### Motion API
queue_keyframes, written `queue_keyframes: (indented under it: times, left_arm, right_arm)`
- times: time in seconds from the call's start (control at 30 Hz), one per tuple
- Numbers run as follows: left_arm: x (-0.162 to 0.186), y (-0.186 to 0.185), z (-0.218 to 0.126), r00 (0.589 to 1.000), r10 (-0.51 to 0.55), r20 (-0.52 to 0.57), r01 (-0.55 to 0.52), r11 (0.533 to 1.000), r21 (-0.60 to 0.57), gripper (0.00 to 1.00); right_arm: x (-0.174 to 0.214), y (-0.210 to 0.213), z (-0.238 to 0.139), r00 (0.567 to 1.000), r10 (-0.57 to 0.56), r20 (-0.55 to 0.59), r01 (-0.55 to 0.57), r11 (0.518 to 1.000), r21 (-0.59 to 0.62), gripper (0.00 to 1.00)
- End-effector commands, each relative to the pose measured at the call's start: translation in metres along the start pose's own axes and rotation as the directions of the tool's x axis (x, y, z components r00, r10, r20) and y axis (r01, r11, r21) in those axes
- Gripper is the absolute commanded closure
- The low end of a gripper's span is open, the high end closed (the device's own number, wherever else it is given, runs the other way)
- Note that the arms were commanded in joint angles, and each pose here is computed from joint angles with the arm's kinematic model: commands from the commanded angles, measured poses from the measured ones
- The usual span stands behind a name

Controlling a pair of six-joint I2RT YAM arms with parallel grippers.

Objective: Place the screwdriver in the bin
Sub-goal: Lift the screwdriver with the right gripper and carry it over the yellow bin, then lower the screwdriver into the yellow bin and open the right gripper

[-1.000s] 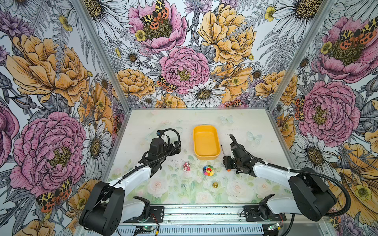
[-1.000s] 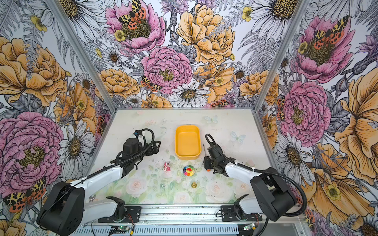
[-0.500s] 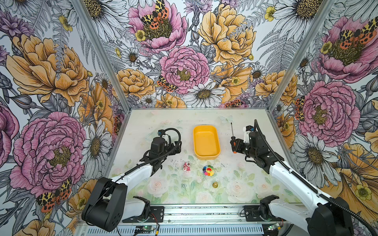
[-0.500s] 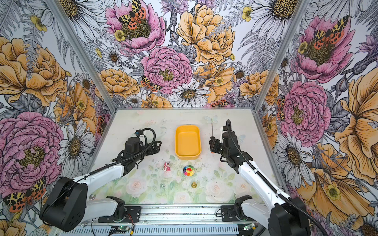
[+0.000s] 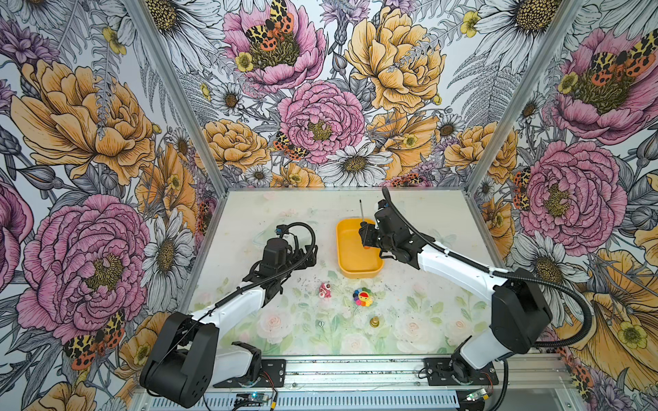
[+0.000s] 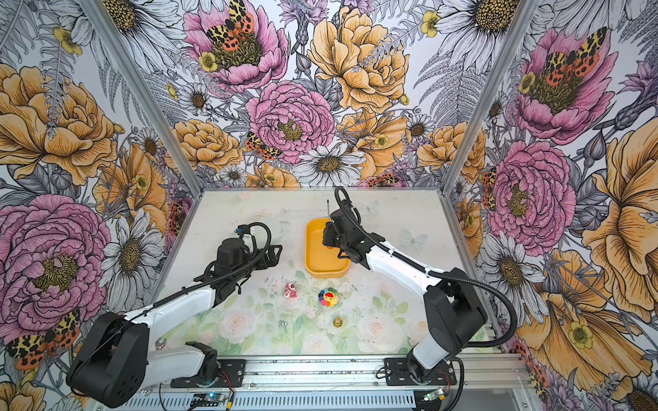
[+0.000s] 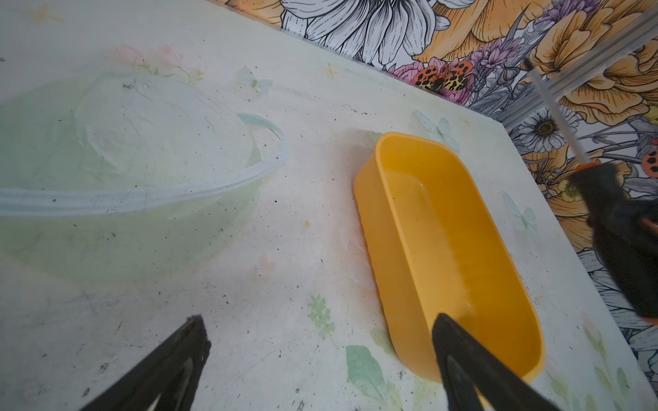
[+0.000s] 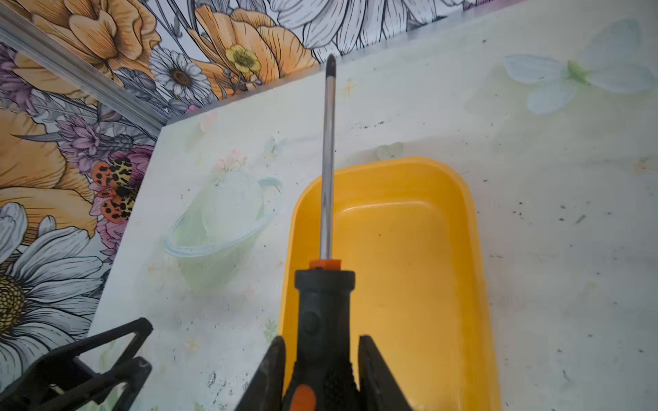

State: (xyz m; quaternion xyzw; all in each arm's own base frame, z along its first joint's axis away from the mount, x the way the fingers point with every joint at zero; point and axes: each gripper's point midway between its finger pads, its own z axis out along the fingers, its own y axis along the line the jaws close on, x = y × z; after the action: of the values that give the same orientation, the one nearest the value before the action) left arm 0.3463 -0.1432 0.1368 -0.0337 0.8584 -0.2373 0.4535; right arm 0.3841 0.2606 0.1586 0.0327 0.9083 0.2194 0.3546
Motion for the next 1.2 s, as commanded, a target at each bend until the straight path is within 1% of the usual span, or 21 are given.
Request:
queue_keyframes:
  times: [0.0, 0.17, 0.5, 0.9, 1.13, 1.17]
  left_arm:
    - [-0.016, -0.007, -0.008, 0.999, -0.006, 0.051, 0.006, 1.000, 0.003, 0.01]
    - [-0.016, -0.005, -0.009, 0.999, -0.006, 0.053, 0.006, 1.000, -0.005, 0.01]
    - [-0.012, -0.003, -0.001, 1.000, -0.005, 0.031, 0.006, 1.000, -0.014, 0.01]
    - [-0.008, -0.002, 0.007, 1.000, -0.001, 0.006, 0.001, 1.000, -0.022, 0.01]
    - [-0.006, 0.000, 0.011, 1.000, 0.003, -0.003, -0.003, 1.000, -0.028, 0.01]
    - [-0.006, 0.000, 0.012, 1.000, 0.003, -0.005, -0.003, 1.000, -0.028, 0.01]
  right_arm:
    - [0.004, -0.010, 0.014, 0.999, 0.041, 0.007, -0.042, 0.997, 0.072, 1.00]
    - [0.029, -0.025, 0.028, 0.998, 0.040, -0.051, -0.033, 0.992, 0.125, 1.00]
    - [0.052, -0.033, 0.047, 0.992, 0.008, -0.125, 0.010, 0.990, 0.142, 1.00]
    - [0.071, -0.037, 0.070, 0.981, 0.000, -0.194, 0.033, 0.986, 0.165, 1.00]
    - [0.071, -0.039, 0.077, 0.979, -0.014, -0.202, 0.051, 0.983, 0.179, 1.00]
    - [0.072, -0.040, 0.078, 0.978, -0.016, -0.206, 0.055, 0.982, 0.183, 0.98]
